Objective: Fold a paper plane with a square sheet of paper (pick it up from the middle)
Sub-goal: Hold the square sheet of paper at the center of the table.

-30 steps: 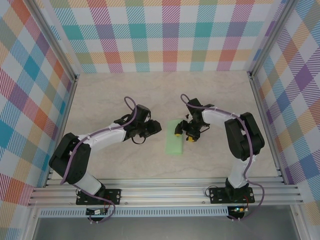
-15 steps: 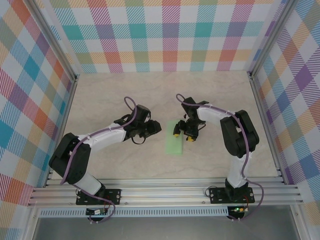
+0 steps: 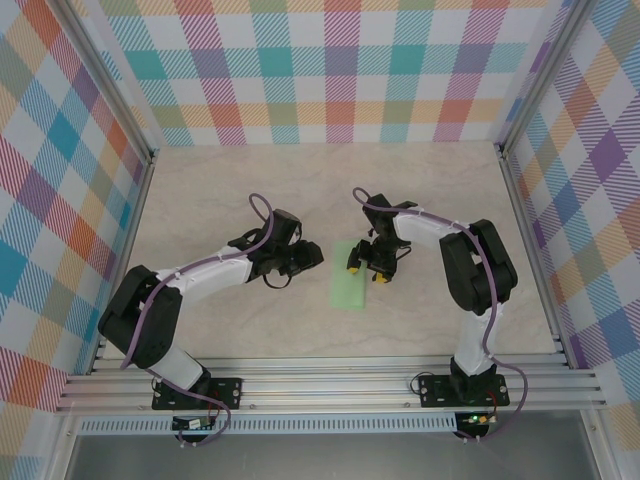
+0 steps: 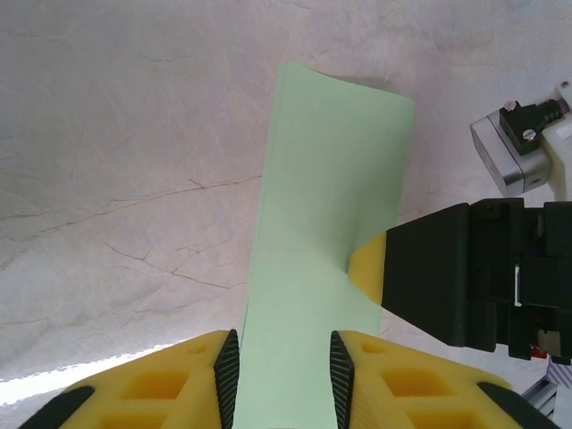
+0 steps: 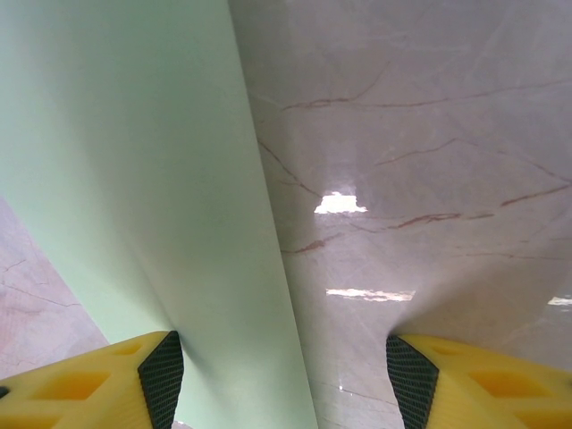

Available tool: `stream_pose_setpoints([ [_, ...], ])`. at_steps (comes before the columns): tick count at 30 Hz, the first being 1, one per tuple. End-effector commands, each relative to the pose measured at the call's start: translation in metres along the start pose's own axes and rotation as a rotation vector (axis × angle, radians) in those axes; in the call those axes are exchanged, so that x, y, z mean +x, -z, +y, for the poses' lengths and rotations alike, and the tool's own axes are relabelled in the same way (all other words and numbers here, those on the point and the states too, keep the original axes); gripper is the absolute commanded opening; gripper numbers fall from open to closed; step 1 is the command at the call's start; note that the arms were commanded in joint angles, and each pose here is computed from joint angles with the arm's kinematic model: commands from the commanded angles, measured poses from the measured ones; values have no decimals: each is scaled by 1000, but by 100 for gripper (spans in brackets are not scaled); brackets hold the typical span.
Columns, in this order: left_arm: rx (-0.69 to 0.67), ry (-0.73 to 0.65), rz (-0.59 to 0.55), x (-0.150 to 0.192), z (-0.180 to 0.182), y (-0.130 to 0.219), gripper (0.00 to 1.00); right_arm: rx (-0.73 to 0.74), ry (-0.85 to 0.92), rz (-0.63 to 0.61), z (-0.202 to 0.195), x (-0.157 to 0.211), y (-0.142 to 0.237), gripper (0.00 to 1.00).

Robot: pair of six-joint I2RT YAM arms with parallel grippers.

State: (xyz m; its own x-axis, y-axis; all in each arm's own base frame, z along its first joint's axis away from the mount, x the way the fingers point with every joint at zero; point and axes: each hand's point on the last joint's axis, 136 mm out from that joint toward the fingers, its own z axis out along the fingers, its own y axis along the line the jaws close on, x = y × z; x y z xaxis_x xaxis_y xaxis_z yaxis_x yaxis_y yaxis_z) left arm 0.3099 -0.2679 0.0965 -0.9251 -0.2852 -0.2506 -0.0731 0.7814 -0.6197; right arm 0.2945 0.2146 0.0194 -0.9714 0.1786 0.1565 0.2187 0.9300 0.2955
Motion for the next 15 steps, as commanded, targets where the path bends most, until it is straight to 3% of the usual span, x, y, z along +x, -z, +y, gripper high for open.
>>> stream_pose_setpoints([
  [1,18,-5,41,3,-1,-9,32,138,-34,57,-34,9,-27,66],
  [10,41,-7,114,10,-15,-36,17,151,-23,65,-37,10,-30,66],
  [14,40,-20,129,12,-22,-49,0,158,-23,66,-39,10,-31,66],
  [15,32,-19,133,13,-22,-51,0,158,-24,66,-39,10,-31,66],
])
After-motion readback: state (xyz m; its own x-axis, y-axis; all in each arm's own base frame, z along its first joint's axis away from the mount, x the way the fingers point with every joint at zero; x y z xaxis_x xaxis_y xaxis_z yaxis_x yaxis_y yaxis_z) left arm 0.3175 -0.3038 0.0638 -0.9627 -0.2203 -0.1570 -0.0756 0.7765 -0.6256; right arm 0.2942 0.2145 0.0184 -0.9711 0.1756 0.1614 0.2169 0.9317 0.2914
